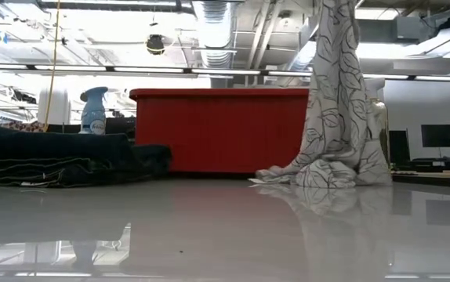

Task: Fold Laundry from Bin
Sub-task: Fold the white patterned shirt

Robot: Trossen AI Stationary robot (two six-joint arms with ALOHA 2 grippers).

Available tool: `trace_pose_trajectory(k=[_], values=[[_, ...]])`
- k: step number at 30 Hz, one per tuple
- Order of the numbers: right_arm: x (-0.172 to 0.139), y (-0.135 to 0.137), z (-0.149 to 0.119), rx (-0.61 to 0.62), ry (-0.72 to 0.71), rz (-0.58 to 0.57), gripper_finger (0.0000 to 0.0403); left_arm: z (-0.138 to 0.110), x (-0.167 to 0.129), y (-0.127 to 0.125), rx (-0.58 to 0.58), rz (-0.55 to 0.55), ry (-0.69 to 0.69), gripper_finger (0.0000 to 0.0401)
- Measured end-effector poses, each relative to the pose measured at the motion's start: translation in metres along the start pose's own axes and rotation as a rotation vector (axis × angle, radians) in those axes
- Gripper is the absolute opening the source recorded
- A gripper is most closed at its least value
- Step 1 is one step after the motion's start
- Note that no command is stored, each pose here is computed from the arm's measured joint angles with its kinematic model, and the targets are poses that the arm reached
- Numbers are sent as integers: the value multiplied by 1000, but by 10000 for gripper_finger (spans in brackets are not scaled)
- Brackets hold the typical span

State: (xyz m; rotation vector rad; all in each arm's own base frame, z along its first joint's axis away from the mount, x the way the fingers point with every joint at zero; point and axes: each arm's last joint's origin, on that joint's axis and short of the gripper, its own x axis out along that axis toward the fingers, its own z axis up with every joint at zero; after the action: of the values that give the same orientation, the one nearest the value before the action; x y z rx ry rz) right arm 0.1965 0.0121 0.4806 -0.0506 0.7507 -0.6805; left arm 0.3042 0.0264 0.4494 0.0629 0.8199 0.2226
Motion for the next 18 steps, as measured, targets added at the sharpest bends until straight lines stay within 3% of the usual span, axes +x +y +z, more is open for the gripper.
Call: trace_pose_trajectory(k=[3, 6, 12, 18], values=[[-6, 8, -3, 6, -9, 45, 21, -12, 41, -15, 89, -55, 26, 61], [-15, 17, -7, 18, -8, 128, 21, -31, 83, -25, 95, -134, 47, 109], [-38, 42, -20, 42, 10, 308, 21, -67, 146, -27, -73, -144, -6, 204], [-68, 74, -41, -22, 24, 467, 21, -77, 169, -14, -160, -123, -164, 238]])
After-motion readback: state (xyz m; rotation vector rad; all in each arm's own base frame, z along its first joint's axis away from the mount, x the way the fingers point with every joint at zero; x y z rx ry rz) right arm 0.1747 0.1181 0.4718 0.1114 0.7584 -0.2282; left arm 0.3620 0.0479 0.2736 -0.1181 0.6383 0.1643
